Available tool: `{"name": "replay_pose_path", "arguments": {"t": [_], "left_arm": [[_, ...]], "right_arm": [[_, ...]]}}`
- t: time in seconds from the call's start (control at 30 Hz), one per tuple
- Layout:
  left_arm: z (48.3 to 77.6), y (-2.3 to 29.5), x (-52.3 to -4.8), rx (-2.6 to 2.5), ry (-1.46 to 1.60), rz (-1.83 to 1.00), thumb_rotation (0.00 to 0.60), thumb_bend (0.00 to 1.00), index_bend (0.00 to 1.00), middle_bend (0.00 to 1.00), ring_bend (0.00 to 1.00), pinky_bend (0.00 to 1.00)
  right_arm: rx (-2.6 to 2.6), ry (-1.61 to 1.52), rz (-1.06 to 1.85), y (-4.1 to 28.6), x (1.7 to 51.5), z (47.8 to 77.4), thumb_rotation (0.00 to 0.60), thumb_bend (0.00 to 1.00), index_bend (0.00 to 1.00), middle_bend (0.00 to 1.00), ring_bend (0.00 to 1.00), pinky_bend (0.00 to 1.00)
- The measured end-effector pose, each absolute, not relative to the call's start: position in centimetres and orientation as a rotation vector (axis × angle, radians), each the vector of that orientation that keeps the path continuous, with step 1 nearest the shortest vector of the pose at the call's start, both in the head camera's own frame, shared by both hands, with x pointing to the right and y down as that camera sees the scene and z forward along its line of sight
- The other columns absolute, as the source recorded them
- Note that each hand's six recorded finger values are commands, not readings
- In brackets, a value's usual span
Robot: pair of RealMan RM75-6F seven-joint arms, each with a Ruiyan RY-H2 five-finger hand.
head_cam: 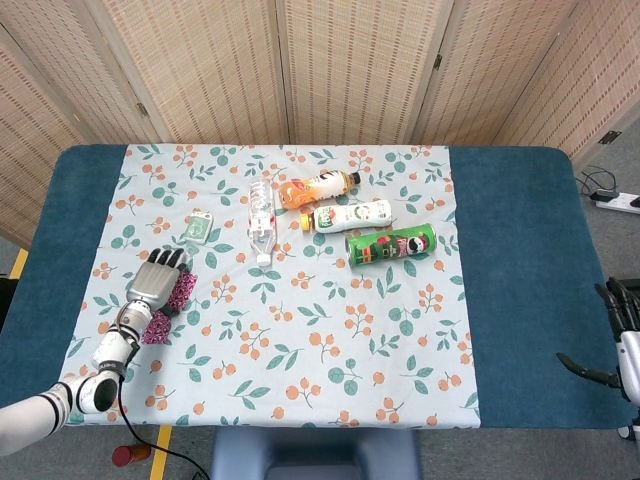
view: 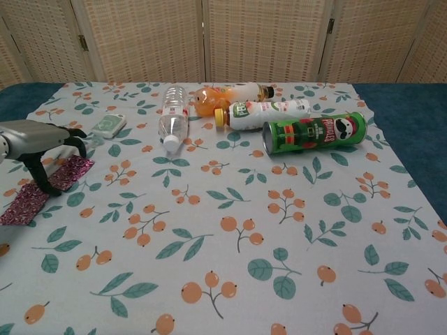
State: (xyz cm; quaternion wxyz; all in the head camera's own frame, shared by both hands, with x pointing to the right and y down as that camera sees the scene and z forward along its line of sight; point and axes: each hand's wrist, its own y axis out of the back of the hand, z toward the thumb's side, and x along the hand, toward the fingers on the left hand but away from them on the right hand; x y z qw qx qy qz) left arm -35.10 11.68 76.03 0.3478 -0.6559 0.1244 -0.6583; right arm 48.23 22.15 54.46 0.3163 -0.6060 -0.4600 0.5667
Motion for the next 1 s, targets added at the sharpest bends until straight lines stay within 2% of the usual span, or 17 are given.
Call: {"name": "replay_pose_path", "arguments": {"t": [0.2,0.57,1.0], "left_arm": [[76.1,11.3,-35.1,-1.698,0.321,-1.716,0.600,0.17,0.26,0.02,0.00,0.00],[76.2,11.2,-34.5,-1.714,0.333,-1.708,0.600,0.17,0.34,0.02,0.00,0.00],[74.1,10.7,-33.4,-1.726,0.390,-1.652,0.600,0.17,0.32,0.02,0.00,0.00]], "right_arm": [[-1.593,-1.215,1.493,22.1,48.3,54.4,0.470,0.16,0.00,0.00,0.00,0.00],[-1.591,-1.219,1.496,22.0,48.4,54.5,0.472,0.16,0.00,0.00,0.00,0.00],[-1.589,-1.226,1.489,21.7,48.7,54.4,0.469,0.16,0.00,0.00,0.00,0.00]]}}
